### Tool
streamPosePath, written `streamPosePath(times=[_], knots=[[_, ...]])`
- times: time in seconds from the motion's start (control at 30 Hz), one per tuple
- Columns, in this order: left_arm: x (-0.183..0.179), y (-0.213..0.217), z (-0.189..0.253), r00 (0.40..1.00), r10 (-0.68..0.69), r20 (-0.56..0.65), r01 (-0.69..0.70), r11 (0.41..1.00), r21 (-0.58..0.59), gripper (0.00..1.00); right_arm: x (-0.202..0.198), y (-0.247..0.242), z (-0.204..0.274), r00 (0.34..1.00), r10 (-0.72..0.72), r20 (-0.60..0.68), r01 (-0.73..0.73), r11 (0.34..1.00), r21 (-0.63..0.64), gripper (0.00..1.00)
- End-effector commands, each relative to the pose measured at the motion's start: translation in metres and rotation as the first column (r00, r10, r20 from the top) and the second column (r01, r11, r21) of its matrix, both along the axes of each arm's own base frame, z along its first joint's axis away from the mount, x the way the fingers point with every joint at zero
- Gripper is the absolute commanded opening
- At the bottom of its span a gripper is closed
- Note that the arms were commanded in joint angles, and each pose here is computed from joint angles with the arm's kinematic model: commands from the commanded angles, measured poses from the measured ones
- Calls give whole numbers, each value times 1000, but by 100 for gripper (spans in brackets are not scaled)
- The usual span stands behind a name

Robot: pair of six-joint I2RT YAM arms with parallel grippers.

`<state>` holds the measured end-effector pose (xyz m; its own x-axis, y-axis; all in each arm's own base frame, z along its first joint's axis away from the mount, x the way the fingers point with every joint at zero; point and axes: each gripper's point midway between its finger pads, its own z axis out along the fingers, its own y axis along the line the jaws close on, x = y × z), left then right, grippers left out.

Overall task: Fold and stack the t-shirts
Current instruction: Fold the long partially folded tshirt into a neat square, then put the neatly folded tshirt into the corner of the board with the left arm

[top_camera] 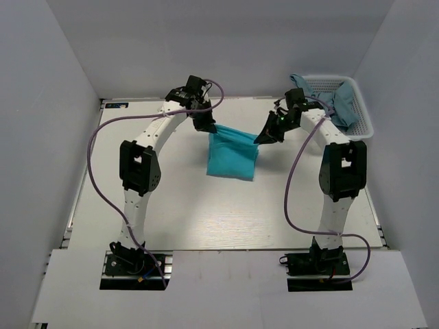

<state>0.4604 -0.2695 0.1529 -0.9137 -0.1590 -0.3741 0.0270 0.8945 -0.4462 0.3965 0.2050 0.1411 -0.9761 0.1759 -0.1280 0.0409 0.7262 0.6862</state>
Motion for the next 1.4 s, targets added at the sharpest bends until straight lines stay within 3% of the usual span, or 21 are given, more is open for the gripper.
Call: streamPosePath(times=[0.0, 0.23, 0.27, 0.33, 0.37, 0.4, 0.43, 0.57, 0.77, 1.0, 1.2, 1.37], knots=[[23, 7, 20, 996, 32, 89, -31, 999, -17, 0, 35, -4, 9, 996, -56, 73, 55, 998, 15, 0], [43, 2, -4, 996, 41, 82, -39, 999, -32, 0, 59, 0, -13, 996, -79, 27, 78, 996, 31, 0], [43, -1, -8, 996, 42, 74, -38, 998, -45, 0, 62, 1, -16, 995, -98, 12, 98, 995, 32, 6], [52, 1, -11, 995, 59, 84, -55, 997, -57, 0, 72, 0, -20, 991, -128, 29, 127, 991, 33, 38], [54, 0, -15, 995, 68, 78, -63, 996, -61, 8, 80, 4, -18, 990, -130, 45, 128, 990, 60, 89], [57, 0, -11, 993, 75, 92, -69, 996, -59, 27, 86, 5, -16, 989, -136, 53, 132, 989, 70, 90], [59, -1, -16, 993, 82, 88, -76, 995, -63, 99, 89, 8, -13, 988, -137, 66, 132, 988, 75, 90], [70, 4, -2, 986, 101, 130, -92, 993, -76, 100, 103, 5, 3, 981, -139, 137, 134, 990, 44, 90], [61, 6, -8, 989, 75, 127, -66, 995, -71, 100, 90, 0, 15, 964, -99, 249, 102, 995, 0, 90], [51, 1, -51, 998, 12, 55, -10, 999, -33, 99, 85, 38, 14, 943, 3, 331, -37, 995, 94, 90], [29, 3, -92, 999, -18, -32, 19, 1000, 2, 85, 87, 49, -22, 966, 4, 260, -42, 989, 141, 90], [15, 9, -110, 996, -33, -81, 36, 999, 30, 84, 87, 40, -69, 984, -61, 166, 45, 994, 98, 90]])
